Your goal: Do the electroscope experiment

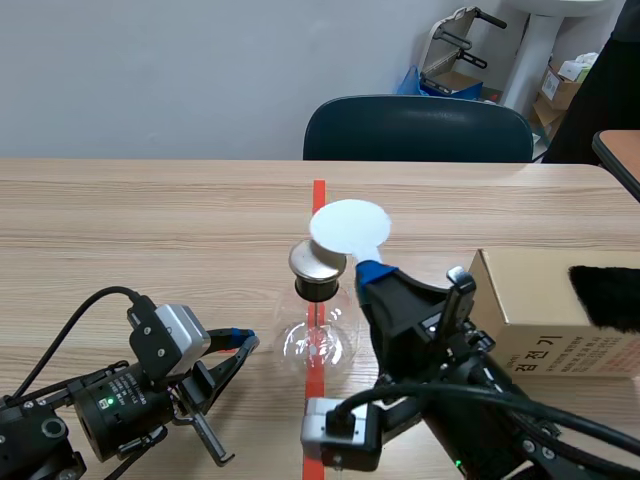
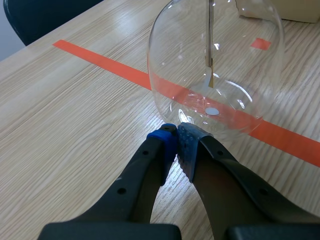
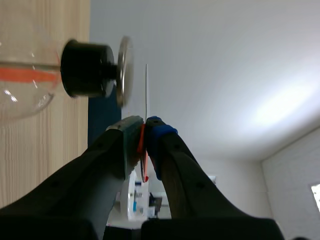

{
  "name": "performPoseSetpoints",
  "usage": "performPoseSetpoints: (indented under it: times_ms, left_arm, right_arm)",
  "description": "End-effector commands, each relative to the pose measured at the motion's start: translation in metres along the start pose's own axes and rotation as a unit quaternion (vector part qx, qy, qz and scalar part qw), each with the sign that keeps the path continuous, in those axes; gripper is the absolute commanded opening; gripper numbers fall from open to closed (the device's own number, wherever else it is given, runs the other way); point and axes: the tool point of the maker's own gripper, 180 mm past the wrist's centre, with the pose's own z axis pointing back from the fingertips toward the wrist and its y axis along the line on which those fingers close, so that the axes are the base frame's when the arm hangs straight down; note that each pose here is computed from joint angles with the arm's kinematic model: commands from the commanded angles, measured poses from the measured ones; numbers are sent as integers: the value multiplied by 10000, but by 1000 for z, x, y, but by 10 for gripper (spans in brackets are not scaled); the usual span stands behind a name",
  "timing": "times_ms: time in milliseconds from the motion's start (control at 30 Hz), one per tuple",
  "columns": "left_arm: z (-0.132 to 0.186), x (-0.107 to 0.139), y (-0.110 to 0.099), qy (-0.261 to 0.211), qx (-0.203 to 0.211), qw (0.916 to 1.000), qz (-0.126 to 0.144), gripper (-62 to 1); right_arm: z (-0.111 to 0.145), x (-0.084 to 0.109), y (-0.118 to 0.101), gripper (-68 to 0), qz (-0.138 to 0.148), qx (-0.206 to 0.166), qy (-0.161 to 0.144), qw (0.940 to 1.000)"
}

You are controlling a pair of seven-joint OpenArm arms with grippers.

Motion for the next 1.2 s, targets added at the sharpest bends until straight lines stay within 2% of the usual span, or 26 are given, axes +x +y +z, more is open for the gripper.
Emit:
performPoseSetpoints:
  times_ms: [0,133,300,467,567,633,700,933,1033,1167]
  left_arm:
    - [-3,8,2,-156,54,9999,3,-568]
    - [-3,8,2,-156,54,9999,3,-569]
    - [-3,8,2,-156,54,9999,3,-569]
    - [-3,8,2,-156,54,9999,3,-569]
    - [-3,8,2,-156,54,9999,3,-569]
    - [-3,8,2,-156,54,9999,3,-569]
    - [-3,8,2,-156,54,9999,3,-568]
    - [-3,8,2,-156,54,9999,3,-569]
    - [-3,8,2,-156,54,9999,3,-569]
    - [-3,8,2,-156,54,9999,3,-569]
  right_arm:
    - [-3,-13,-6,-655,73,-119,263,9996]
    - [1,-40,-7,-656,64,-124,1024,9946]
    - [9,-70,-7,-655,53,-129,1871,9822]
    - [16,-84,-7,-656,50,-129,2288,9734]
    - [16,-85,-7,-656,49,-129,2310,9728]
    - [15,-82,-7,-656,50,-129,2219,9750]
    - [11,-74,-7,-655,53,-128,2001,9797]
    - [0,-37,-7,-656,66,-121,932,9956]
    - [-2,-19,-6,-656,72,-118,430,9990]
    - [-3,2,-6,-656,80,-115,-159,9998]
